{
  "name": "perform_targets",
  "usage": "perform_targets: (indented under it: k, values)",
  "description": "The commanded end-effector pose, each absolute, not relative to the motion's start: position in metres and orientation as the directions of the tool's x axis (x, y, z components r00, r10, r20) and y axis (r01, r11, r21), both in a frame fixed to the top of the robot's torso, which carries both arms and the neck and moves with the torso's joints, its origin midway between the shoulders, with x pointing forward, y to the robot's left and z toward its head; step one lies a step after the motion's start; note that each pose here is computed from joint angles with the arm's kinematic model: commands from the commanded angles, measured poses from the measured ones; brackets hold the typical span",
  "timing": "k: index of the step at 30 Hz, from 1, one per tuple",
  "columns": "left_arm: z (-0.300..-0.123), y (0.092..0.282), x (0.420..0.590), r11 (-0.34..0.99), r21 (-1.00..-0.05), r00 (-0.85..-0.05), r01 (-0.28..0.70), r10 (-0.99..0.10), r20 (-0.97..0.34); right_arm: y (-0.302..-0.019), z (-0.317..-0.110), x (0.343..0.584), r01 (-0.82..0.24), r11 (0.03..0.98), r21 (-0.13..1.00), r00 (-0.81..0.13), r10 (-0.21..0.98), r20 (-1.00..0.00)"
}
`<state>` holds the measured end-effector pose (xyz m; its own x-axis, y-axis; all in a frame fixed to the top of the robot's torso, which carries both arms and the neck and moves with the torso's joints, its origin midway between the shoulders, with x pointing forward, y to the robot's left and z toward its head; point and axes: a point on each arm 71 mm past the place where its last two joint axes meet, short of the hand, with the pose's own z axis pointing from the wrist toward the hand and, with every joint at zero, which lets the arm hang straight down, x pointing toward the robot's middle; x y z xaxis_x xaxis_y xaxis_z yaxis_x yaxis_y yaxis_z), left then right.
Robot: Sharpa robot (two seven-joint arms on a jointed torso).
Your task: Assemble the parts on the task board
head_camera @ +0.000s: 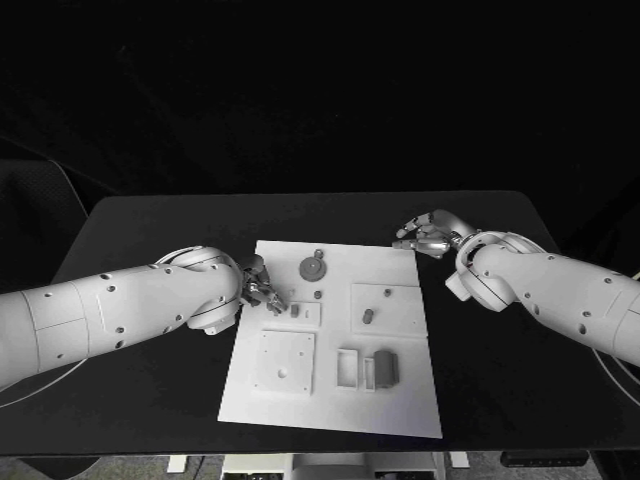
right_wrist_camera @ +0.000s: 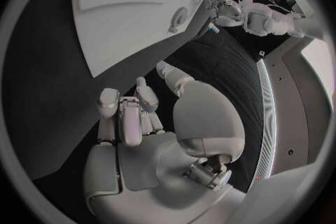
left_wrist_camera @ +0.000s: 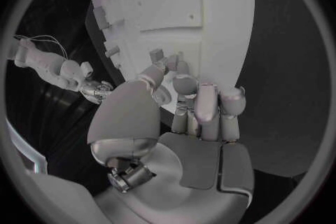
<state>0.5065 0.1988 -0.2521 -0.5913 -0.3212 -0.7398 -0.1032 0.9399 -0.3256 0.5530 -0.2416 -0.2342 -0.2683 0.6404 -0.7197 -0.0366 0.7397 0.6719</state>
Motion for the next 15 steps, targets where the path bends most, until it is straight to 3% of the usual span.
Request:
perform_targets:
  k: [1,15]
  values:
    - [-0.2523,0.1977,0.5062,0.939,-0.331,-0.603,-0.095,-0.319,-0.731,-0.2398,-0.2348,0.5525,-0.045,0.739,0.672,-0.283,0.636,-0.718]
    - [-0.2541,0.2002,0.5059,0.925,-0.358,-0.626,-0.13,-0.356,-0.694,-0.2392,-0.2361,0.5522,-0.044,0.739,0.673,-0.286,0.636,-0.717]
